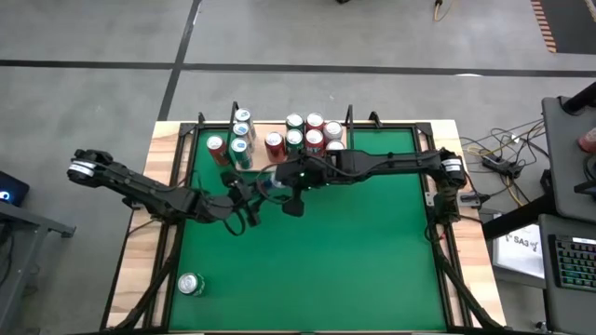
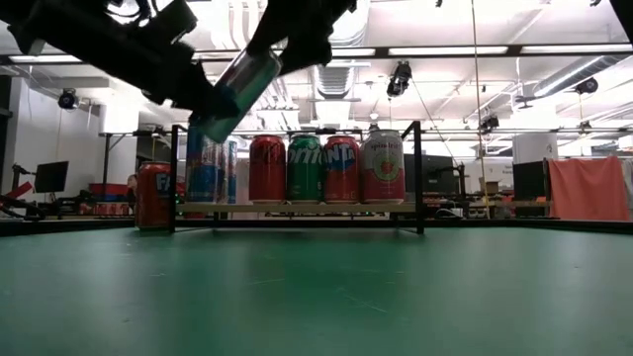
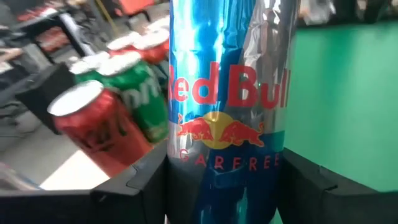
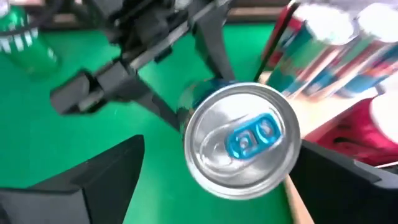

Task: Pick and place cans onto a shelf
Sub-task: Put the blue silver soda can on the shelf

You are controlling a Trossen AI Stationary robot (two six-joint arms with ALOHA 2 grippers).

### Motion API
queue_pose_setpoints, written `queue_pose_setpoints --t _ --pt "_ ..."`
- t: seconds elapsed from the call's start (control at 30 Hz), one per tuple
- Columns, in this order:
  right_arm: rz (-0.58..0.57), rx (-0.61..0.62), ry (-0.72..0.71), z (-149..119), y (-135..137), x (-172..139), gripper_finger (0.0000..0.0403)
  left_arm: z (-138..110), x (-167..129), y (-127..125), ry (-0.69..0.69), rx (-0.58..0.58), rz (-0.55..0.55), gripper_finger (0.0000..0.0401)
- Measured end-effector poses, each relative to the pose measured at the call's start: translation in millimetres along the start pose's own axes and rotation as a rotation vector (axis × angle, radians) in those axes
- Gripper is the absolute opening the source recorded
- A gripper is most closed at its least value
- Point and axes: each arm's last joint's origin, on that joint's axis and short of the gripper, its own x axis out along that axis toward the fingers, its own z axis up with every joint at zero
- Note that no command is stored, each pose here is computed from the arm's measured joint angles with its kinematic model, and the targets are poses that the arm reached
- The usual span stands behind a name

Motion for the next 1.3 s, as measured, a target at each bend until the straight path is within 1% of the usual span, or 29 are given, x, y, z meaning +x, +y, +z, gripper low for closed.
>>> queue_pose_setpoints --t 0.13,0.2,0.3,0.37,0.47,0.57,0.67,0.73,0.83,1.0,1.1,1.2,1.3 --pt "-0.063 0.019 -0.077 17 -2 -26 0.0369 7 -1 3 -0.073 -0.050 0.071 0.0202" --pt "-0.088 0.029 -0.131 27 -4 -43 0.0370 10 -2 5 -0.101 -0.046 0.125 0.0202" --pt "-0.105 0.026 -0.201 37 -5 -64 0.0371 21 -5 9 -0.175 -0.064 0.192 0.0202" --pt "-0.119 0.006 -0.234 40 -6 -74 0.0371 26 -7 11 -0.229 -0.077 0.205 0.0202" --pt "-0.125 -0.011 -0.282 41 -7 -82 0.0372 25 -11 13 -0.293 -0.081 0.213 0.0202" --pt "-0.127 -0.009 -0.321 38 -7 -77 0.0372 21 -17 16 -0.368 -0.112 0.217 0.0202" --pt "-0.128 -0.004 -0.359 30 -6 -59 0.0372 14 -22 20 -0.441 -0.168 0.192 0.0202" --pt "-0.150 0.005 -0.394 24 -6 -44 0.0372 11 -24 22 -0.466 -0.191 0.185 0.0202" --pt "-0.172 0.030 -0.491 19 -5 -27 0.0372 5 -26 24 -0.476 -0.197 0.185 0.0202" --pt "-0.169 0.062 -0.635 25 -5 -11 0.0372 5 -25 24 -0.470 -0.191 0.210 0.0202" --pt "-0.175 0.091 -0.673 27 -5 -1 0.0372 5 -25 26 -0.468 -0.199 0.232 0.0202" --pt "-0.230 0.117 -0.664 28 -6 9 0.0372 5 -25 26 -0.464 -0.199 0.238 0.0202" --pt "-0.225 0.114 -0.676 32 -7 16 0.0372 5 -24 25 -0.463 -0.199 0.237 0.0202"
